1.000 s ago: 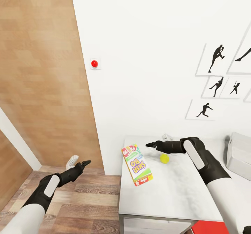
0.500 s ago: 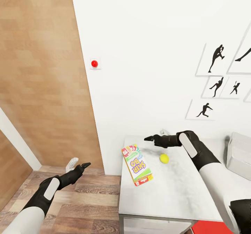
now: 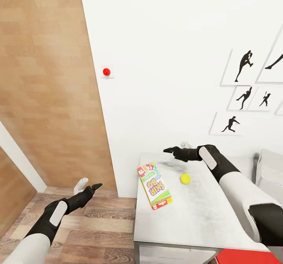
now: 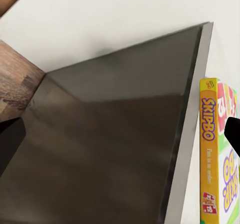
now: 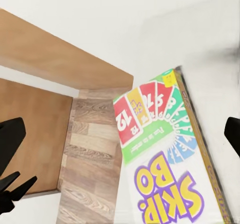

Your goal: Put all the toys in the child's room - the three board games (two on the bed and one on the table), the two jigsaw puzzles on the table, and the tennis ball on the table - inside the toy box on the table in the child's room.

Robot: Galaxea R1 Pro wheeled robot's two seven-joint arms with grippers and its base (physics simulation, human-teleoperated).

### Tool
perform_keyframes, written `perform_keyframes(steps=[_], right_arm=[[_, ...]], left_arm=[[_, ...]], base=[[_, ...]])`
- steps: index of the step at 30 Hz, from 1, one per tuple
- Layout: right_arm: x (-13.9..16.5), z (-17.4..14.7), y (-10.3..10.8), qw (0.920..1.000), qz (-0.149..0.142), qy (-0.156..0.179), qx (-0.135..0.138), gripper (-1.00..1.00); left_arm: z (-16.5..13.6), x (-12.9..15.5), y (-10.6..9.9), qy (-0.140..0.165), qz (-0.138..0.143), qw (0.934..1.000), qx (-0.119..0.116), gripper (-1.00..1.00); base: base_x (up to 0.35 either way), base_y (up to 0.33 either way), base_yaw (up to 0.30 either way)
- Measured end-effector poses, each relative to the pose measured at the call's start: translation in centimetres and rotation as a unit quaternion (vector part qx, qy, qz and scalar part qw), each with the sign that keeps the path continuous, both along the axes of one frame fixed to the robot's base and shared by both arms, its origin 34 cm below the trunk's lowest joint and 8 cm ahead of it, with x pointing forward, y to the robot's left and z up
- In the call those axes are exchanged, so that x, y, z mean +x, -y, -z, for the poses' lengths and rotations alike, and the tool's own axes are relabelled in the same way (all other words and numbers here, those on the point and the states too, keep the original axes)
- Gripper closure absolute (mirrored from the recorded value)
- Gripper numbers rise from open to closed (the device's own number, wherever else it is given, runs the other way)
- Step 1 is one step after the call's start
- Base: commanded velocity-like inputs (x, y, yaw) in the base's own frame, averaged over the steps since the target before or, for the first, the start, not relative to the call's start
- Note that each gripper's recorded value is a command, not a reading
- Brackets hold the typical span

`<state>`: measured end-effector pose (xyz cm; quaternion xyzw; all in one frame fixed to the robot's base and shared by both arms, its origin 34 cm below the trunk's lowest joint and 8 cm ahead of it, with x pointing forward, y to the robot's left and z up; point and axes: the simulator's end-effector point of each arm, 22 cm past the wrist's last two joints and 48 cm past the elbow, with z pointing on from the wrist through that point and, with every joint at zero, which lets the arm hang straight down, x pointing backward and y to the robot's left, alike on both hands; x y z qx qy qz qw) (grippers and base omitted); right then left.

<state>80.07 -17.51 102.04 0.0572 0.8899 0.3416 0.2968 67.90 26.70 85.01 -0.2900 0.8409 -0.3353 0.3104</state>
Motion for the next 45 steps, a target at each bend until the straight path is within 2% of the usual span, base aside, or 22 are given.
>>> perform_keyframes(steps=[10, 18, 34, 45], right_arm=[[0.9, -0.1, 0.2, 0.9998, 0.013, 0.015, 0.000, -1.00], [1.0, 0.0, 0.2, 0.9998, 0.014, 0.014, 0.001, -1.00], [-0.5, 2.4, -0.5, 0.9994, -0.003, -0.033, 0.003, -1.00], [-0.8, 3.7, -0.6, 0.9987, -0.007, -0.050, 0.005, -1.00]], left_arm=[[-0.2, 0.1, -0.1, 0.003, -0.002, 1.0000, -0.004, -1.00], [-0.1, 0.0, -0.5, 0.003, -0.004, 1.0000, -0.004, -1.00], [1.3, -0.4, -0.3, -0.011, -0.005, 0.9999, -0.002, -1.00], [2.4, -0.8, -0.5, -0.021, -0.005, 0.9998, 0.000, -1.00]], base=[[0.000, 0.000, 0.000], [0.000, 0.000, 0.000], [0.000, 0.000, 0.000], [0.000, 0.000, 0.000]])
